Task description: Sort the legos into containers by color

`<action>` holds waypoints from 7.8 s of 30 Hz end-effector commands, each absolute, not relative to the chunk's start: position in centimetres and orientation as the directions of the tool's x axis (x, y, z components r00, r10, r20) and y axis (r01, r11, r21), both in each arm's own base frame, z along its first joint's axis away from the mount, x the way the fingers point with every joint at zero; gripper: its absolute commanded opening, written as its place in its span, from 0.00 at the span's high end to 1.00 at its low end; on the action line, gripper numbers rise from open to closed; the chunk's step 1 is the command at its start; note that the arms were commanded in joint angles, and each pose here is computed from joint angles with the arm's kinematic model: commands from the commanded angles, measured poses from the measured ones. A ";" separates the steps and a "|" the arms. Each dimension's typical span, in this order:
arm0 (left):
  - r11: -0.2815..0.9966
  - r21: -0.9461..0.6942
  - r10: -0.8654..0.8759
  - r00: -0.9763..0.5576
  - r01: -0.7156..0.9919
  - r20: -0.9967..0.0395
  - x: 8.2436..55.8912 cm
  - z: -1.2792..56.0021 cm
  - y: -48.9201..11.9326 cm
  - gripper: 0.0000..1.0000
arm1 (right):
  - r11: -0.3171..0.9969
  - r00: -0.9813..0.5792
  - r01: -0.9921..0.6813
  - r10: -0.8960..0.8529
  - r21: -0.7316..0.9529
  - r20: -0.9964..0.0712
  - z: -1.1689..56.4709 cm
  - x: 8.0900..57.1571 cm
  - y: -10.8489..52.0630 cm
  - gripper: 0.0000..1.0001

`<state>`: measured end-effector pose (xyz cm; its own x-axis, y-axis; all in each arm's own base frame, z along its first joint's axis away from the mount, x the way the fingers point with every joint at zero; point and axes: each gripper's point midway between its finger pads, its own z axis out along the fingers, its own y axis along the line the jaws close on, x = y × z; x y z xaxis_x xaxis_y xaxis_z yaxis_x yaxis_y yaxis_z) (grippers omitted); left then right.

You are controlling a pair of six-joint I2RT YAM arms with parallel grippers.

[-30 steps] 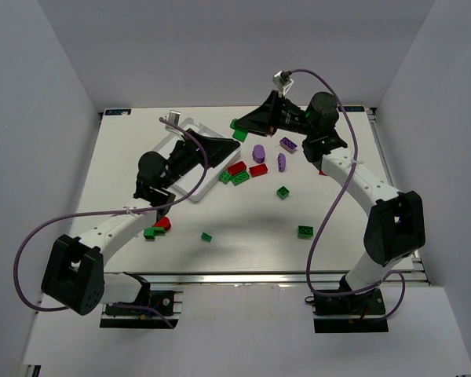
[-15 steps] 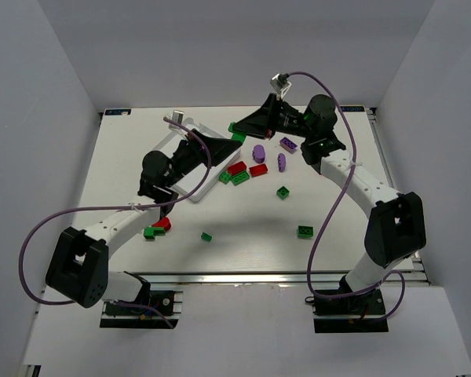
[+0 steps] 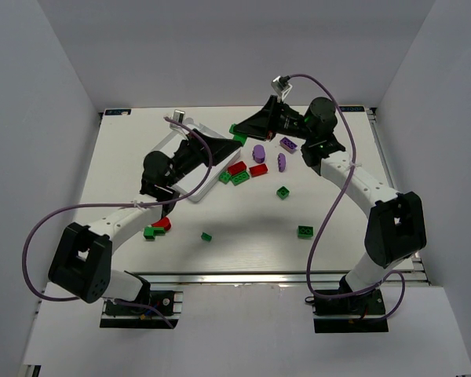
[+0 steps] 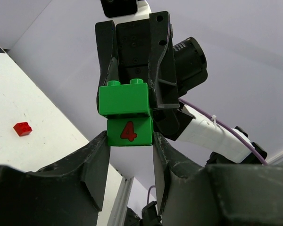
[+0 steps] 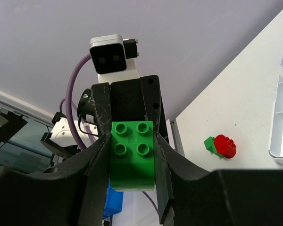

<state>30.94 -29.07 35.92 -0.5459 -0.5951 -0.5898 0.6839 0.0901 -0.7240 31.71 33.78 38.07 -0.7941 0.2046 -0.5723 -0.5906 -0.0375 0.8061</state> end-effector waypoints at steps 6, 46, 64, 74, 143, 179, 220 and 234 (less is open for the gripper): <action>0.036 -0.667 -0.610 -0.513 0.744 -0.604 30.2 38.4 -29.2 0.90 | -0.056 -0.727 -0.679 0.190 0.732 -0.660 39.5 30.6 33.6 1.00; 0.866 -0.452 -0.432 -0.775 -0.213 -0.462 42.2 11.9 -15.1 1.00 | 0.455 -0.413 -0.793 0.086 0.405 -0.906 31.4 40.6 29.3 1.00; 0.927 -0.304 -0.356 -0.766 -0.219 -0.535 43.7 11.0 -15.7 0.37 | 0.484 -0.400 -0.811 -0.052 0.327 -0.915 26.1 41.9 30.3 1.00; 0.918 -0.342 -0.388 -0.644 -0.203 -0.659 40.4 18.7 -12.9 0.21 | 0.413 -0.296 -0.892 -0.228 0.183 -0.927 22.3 42.6 36.9 1.00; 0.994 0.105 0.014 -0.977 -0.009 -0.212 27.0 2.7 -5.1 0.02 | 0.261 -0.206 -0.957 -0.296 0.128 -0.933 23.4 29.1 30.0 0.11; 0.993 0.081 -0.067 -0.984 -0.081 -0.164 25.7 2.6 -5.6 0.08 | 0.272 -0.232 -0.950 -0.284 0.154 -0.930 23.0 28.6 29.4 0.11; 0.947 -0.290 -0.238 -0.907 -0.138 -0.348 31.6 11.6 -12.2 0.69 | 0.299 -0.479 -0.861 -0.203 0.412 -0.854 22.0 26.0 30.2 0.19; 0.438 -0.886 -0.630 -0.755 -0.154 -0.180 34.9 22.9 -21.3 0.81 | 0.537 -0.558 -0.726 -0.093 0.431 -0.824 22.2 27.6 35.4 0.11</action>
